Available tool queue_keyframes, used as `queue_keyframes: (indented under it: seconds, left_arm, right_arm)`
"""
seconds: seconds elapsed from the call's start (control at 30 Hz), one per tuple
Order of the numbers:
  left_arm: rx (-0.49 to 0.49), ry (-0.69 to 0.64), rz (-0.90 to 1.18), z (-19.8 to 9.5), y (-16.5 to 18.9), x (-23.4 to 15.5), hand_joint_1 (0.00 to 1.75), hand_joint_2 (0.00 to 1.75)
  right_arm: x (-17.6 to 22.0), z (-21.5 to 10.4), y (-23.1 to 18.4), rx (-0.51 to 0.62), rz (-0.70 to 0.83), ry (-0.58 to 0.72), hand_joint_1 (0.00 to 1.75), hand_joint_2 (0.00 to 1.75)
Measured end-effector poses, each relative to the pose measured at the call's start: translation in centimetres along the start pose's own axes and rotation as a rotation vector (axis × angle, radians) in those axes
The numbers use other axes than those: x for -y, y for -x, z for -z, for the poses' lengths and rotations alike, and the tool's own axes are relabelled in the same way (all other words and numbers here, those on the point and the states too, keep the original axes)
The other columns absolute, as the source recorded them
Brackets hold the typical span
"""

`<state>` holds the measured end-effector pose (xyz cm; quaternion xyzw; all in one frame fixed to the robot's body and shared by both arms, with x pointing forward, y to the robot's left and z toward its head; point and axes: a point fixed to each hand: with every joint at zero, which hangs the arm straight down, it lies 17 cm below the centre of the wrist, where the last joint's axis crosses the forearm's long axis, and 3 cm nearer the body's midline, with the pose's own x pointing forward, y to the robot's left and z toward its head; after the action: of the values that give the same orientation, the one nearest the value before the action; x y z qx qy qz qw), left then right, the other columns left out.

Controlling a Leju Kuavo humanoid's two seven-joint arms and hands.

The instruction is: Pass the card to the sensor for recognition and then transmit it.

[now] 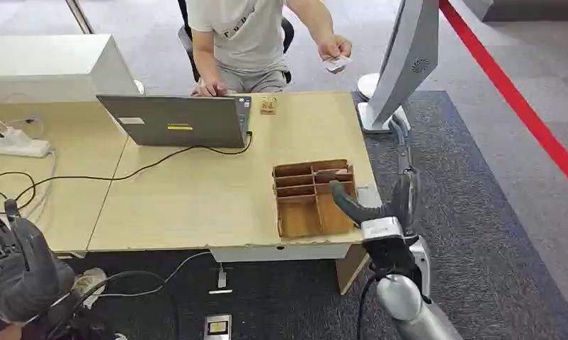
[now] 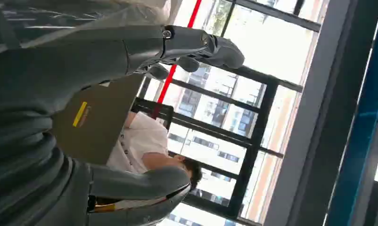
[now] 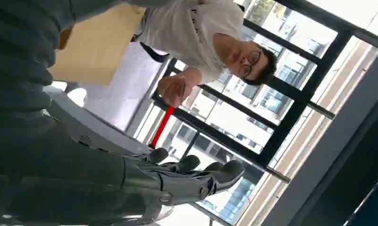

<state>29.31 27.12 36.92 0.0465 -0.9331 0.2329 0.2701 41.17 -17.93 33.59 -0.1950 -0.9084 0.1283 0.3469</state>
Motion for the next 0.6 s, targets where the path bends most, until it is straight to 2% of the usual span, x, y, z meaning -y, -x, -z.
queue_keyframes:
  seconds: [0.33, 0.6]
  left_arm:
    - [-0.010, 0.011, -0.064, 0.8, 0.8, 1.4, 0.00, 1.75]
    - [-0.002, 0.024, -0.099, 1.3, 0.9, 2.5, 0.00, 1.75]
  right_arm:
    - [-0.5, 4.1, 5.6, -0.075, -0.171, -0.089, 0.00, 1.75]
    - [-0.7, 8.4, 12.5, -0.200, -0.376, -0.190, 0.00, 1.75]
